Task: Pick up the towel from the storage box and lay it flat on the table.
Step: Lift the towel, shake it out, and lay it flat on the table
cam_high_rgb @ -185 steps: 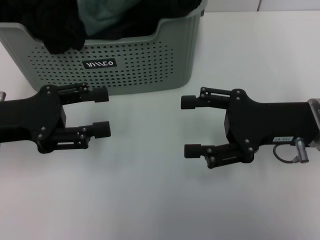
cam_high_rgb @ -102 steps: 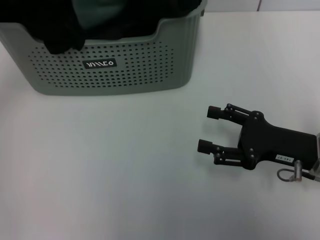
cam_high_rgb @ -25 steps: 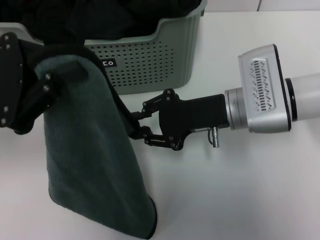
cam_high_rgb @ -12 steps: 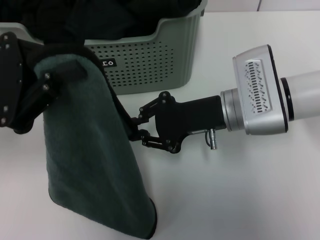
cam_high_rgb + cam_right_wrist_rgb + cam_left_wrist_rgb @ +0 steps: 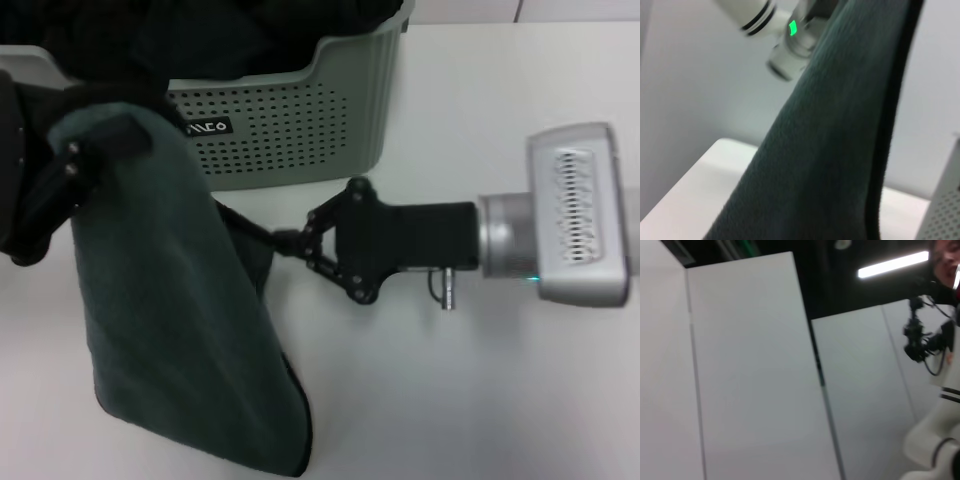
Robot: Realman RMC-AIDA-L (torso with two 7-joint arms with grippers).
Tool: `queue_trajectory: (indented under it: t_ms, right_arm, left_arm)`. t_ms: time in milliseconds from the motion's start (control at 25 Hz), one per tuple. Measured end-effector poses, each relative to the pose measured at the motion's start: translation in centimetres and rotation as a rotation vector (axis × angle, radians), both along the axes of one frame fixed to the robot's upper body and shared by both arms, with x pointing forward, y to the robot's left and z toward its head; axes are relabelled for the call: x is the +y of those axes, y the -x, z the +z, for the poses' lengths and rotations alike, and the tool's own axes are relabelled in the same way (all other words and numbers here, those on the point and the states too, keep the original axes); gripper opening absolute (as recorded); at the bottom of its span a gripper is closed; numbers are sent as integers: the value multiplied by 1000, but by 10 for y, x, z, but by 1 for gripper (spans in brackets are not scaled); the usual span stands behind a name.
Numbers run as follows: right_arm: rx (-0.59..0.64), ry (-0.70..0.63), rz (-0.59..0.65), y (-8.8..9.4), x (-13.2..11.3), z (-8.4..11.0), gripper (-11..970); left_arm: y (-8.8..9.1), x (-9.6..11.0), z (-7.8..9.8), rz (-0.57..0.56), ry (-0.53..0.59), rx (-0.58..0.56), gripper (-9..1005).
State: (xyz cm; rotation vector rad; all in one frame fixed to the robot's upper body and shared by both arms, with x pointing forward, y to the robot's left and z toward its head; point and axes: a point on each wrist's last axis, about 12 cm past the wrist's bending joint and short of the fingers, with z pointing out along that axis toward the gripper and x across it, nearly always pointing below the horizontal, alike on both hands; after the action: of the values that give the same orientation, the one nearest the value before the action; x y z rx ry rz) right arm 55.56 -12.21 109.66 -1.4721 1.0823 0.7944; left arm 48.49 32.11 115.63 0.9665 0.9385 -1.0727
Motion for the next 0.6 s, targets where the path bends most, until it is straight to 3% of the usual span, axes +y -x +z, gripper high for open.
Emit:
queue_trajectory:
  t_ms: [160,360,400,600]
  right_arm:
    - [43,-158,-89,12,-29,5,43]
    - [32,-404,-139,25,-73,44,-1]
    - [32,-404,-139,25,-73,44,-1]
    - [-38,-451,-158,13,-82,87,-1]
  left_arm:
    - [5,7,-4,26,7,38,3]
    - [-2,17,9,50,-26,69,3]
    - [-2,17,9,50,-26,69,4]
    - [-23,21,29,107,-39,58,4]
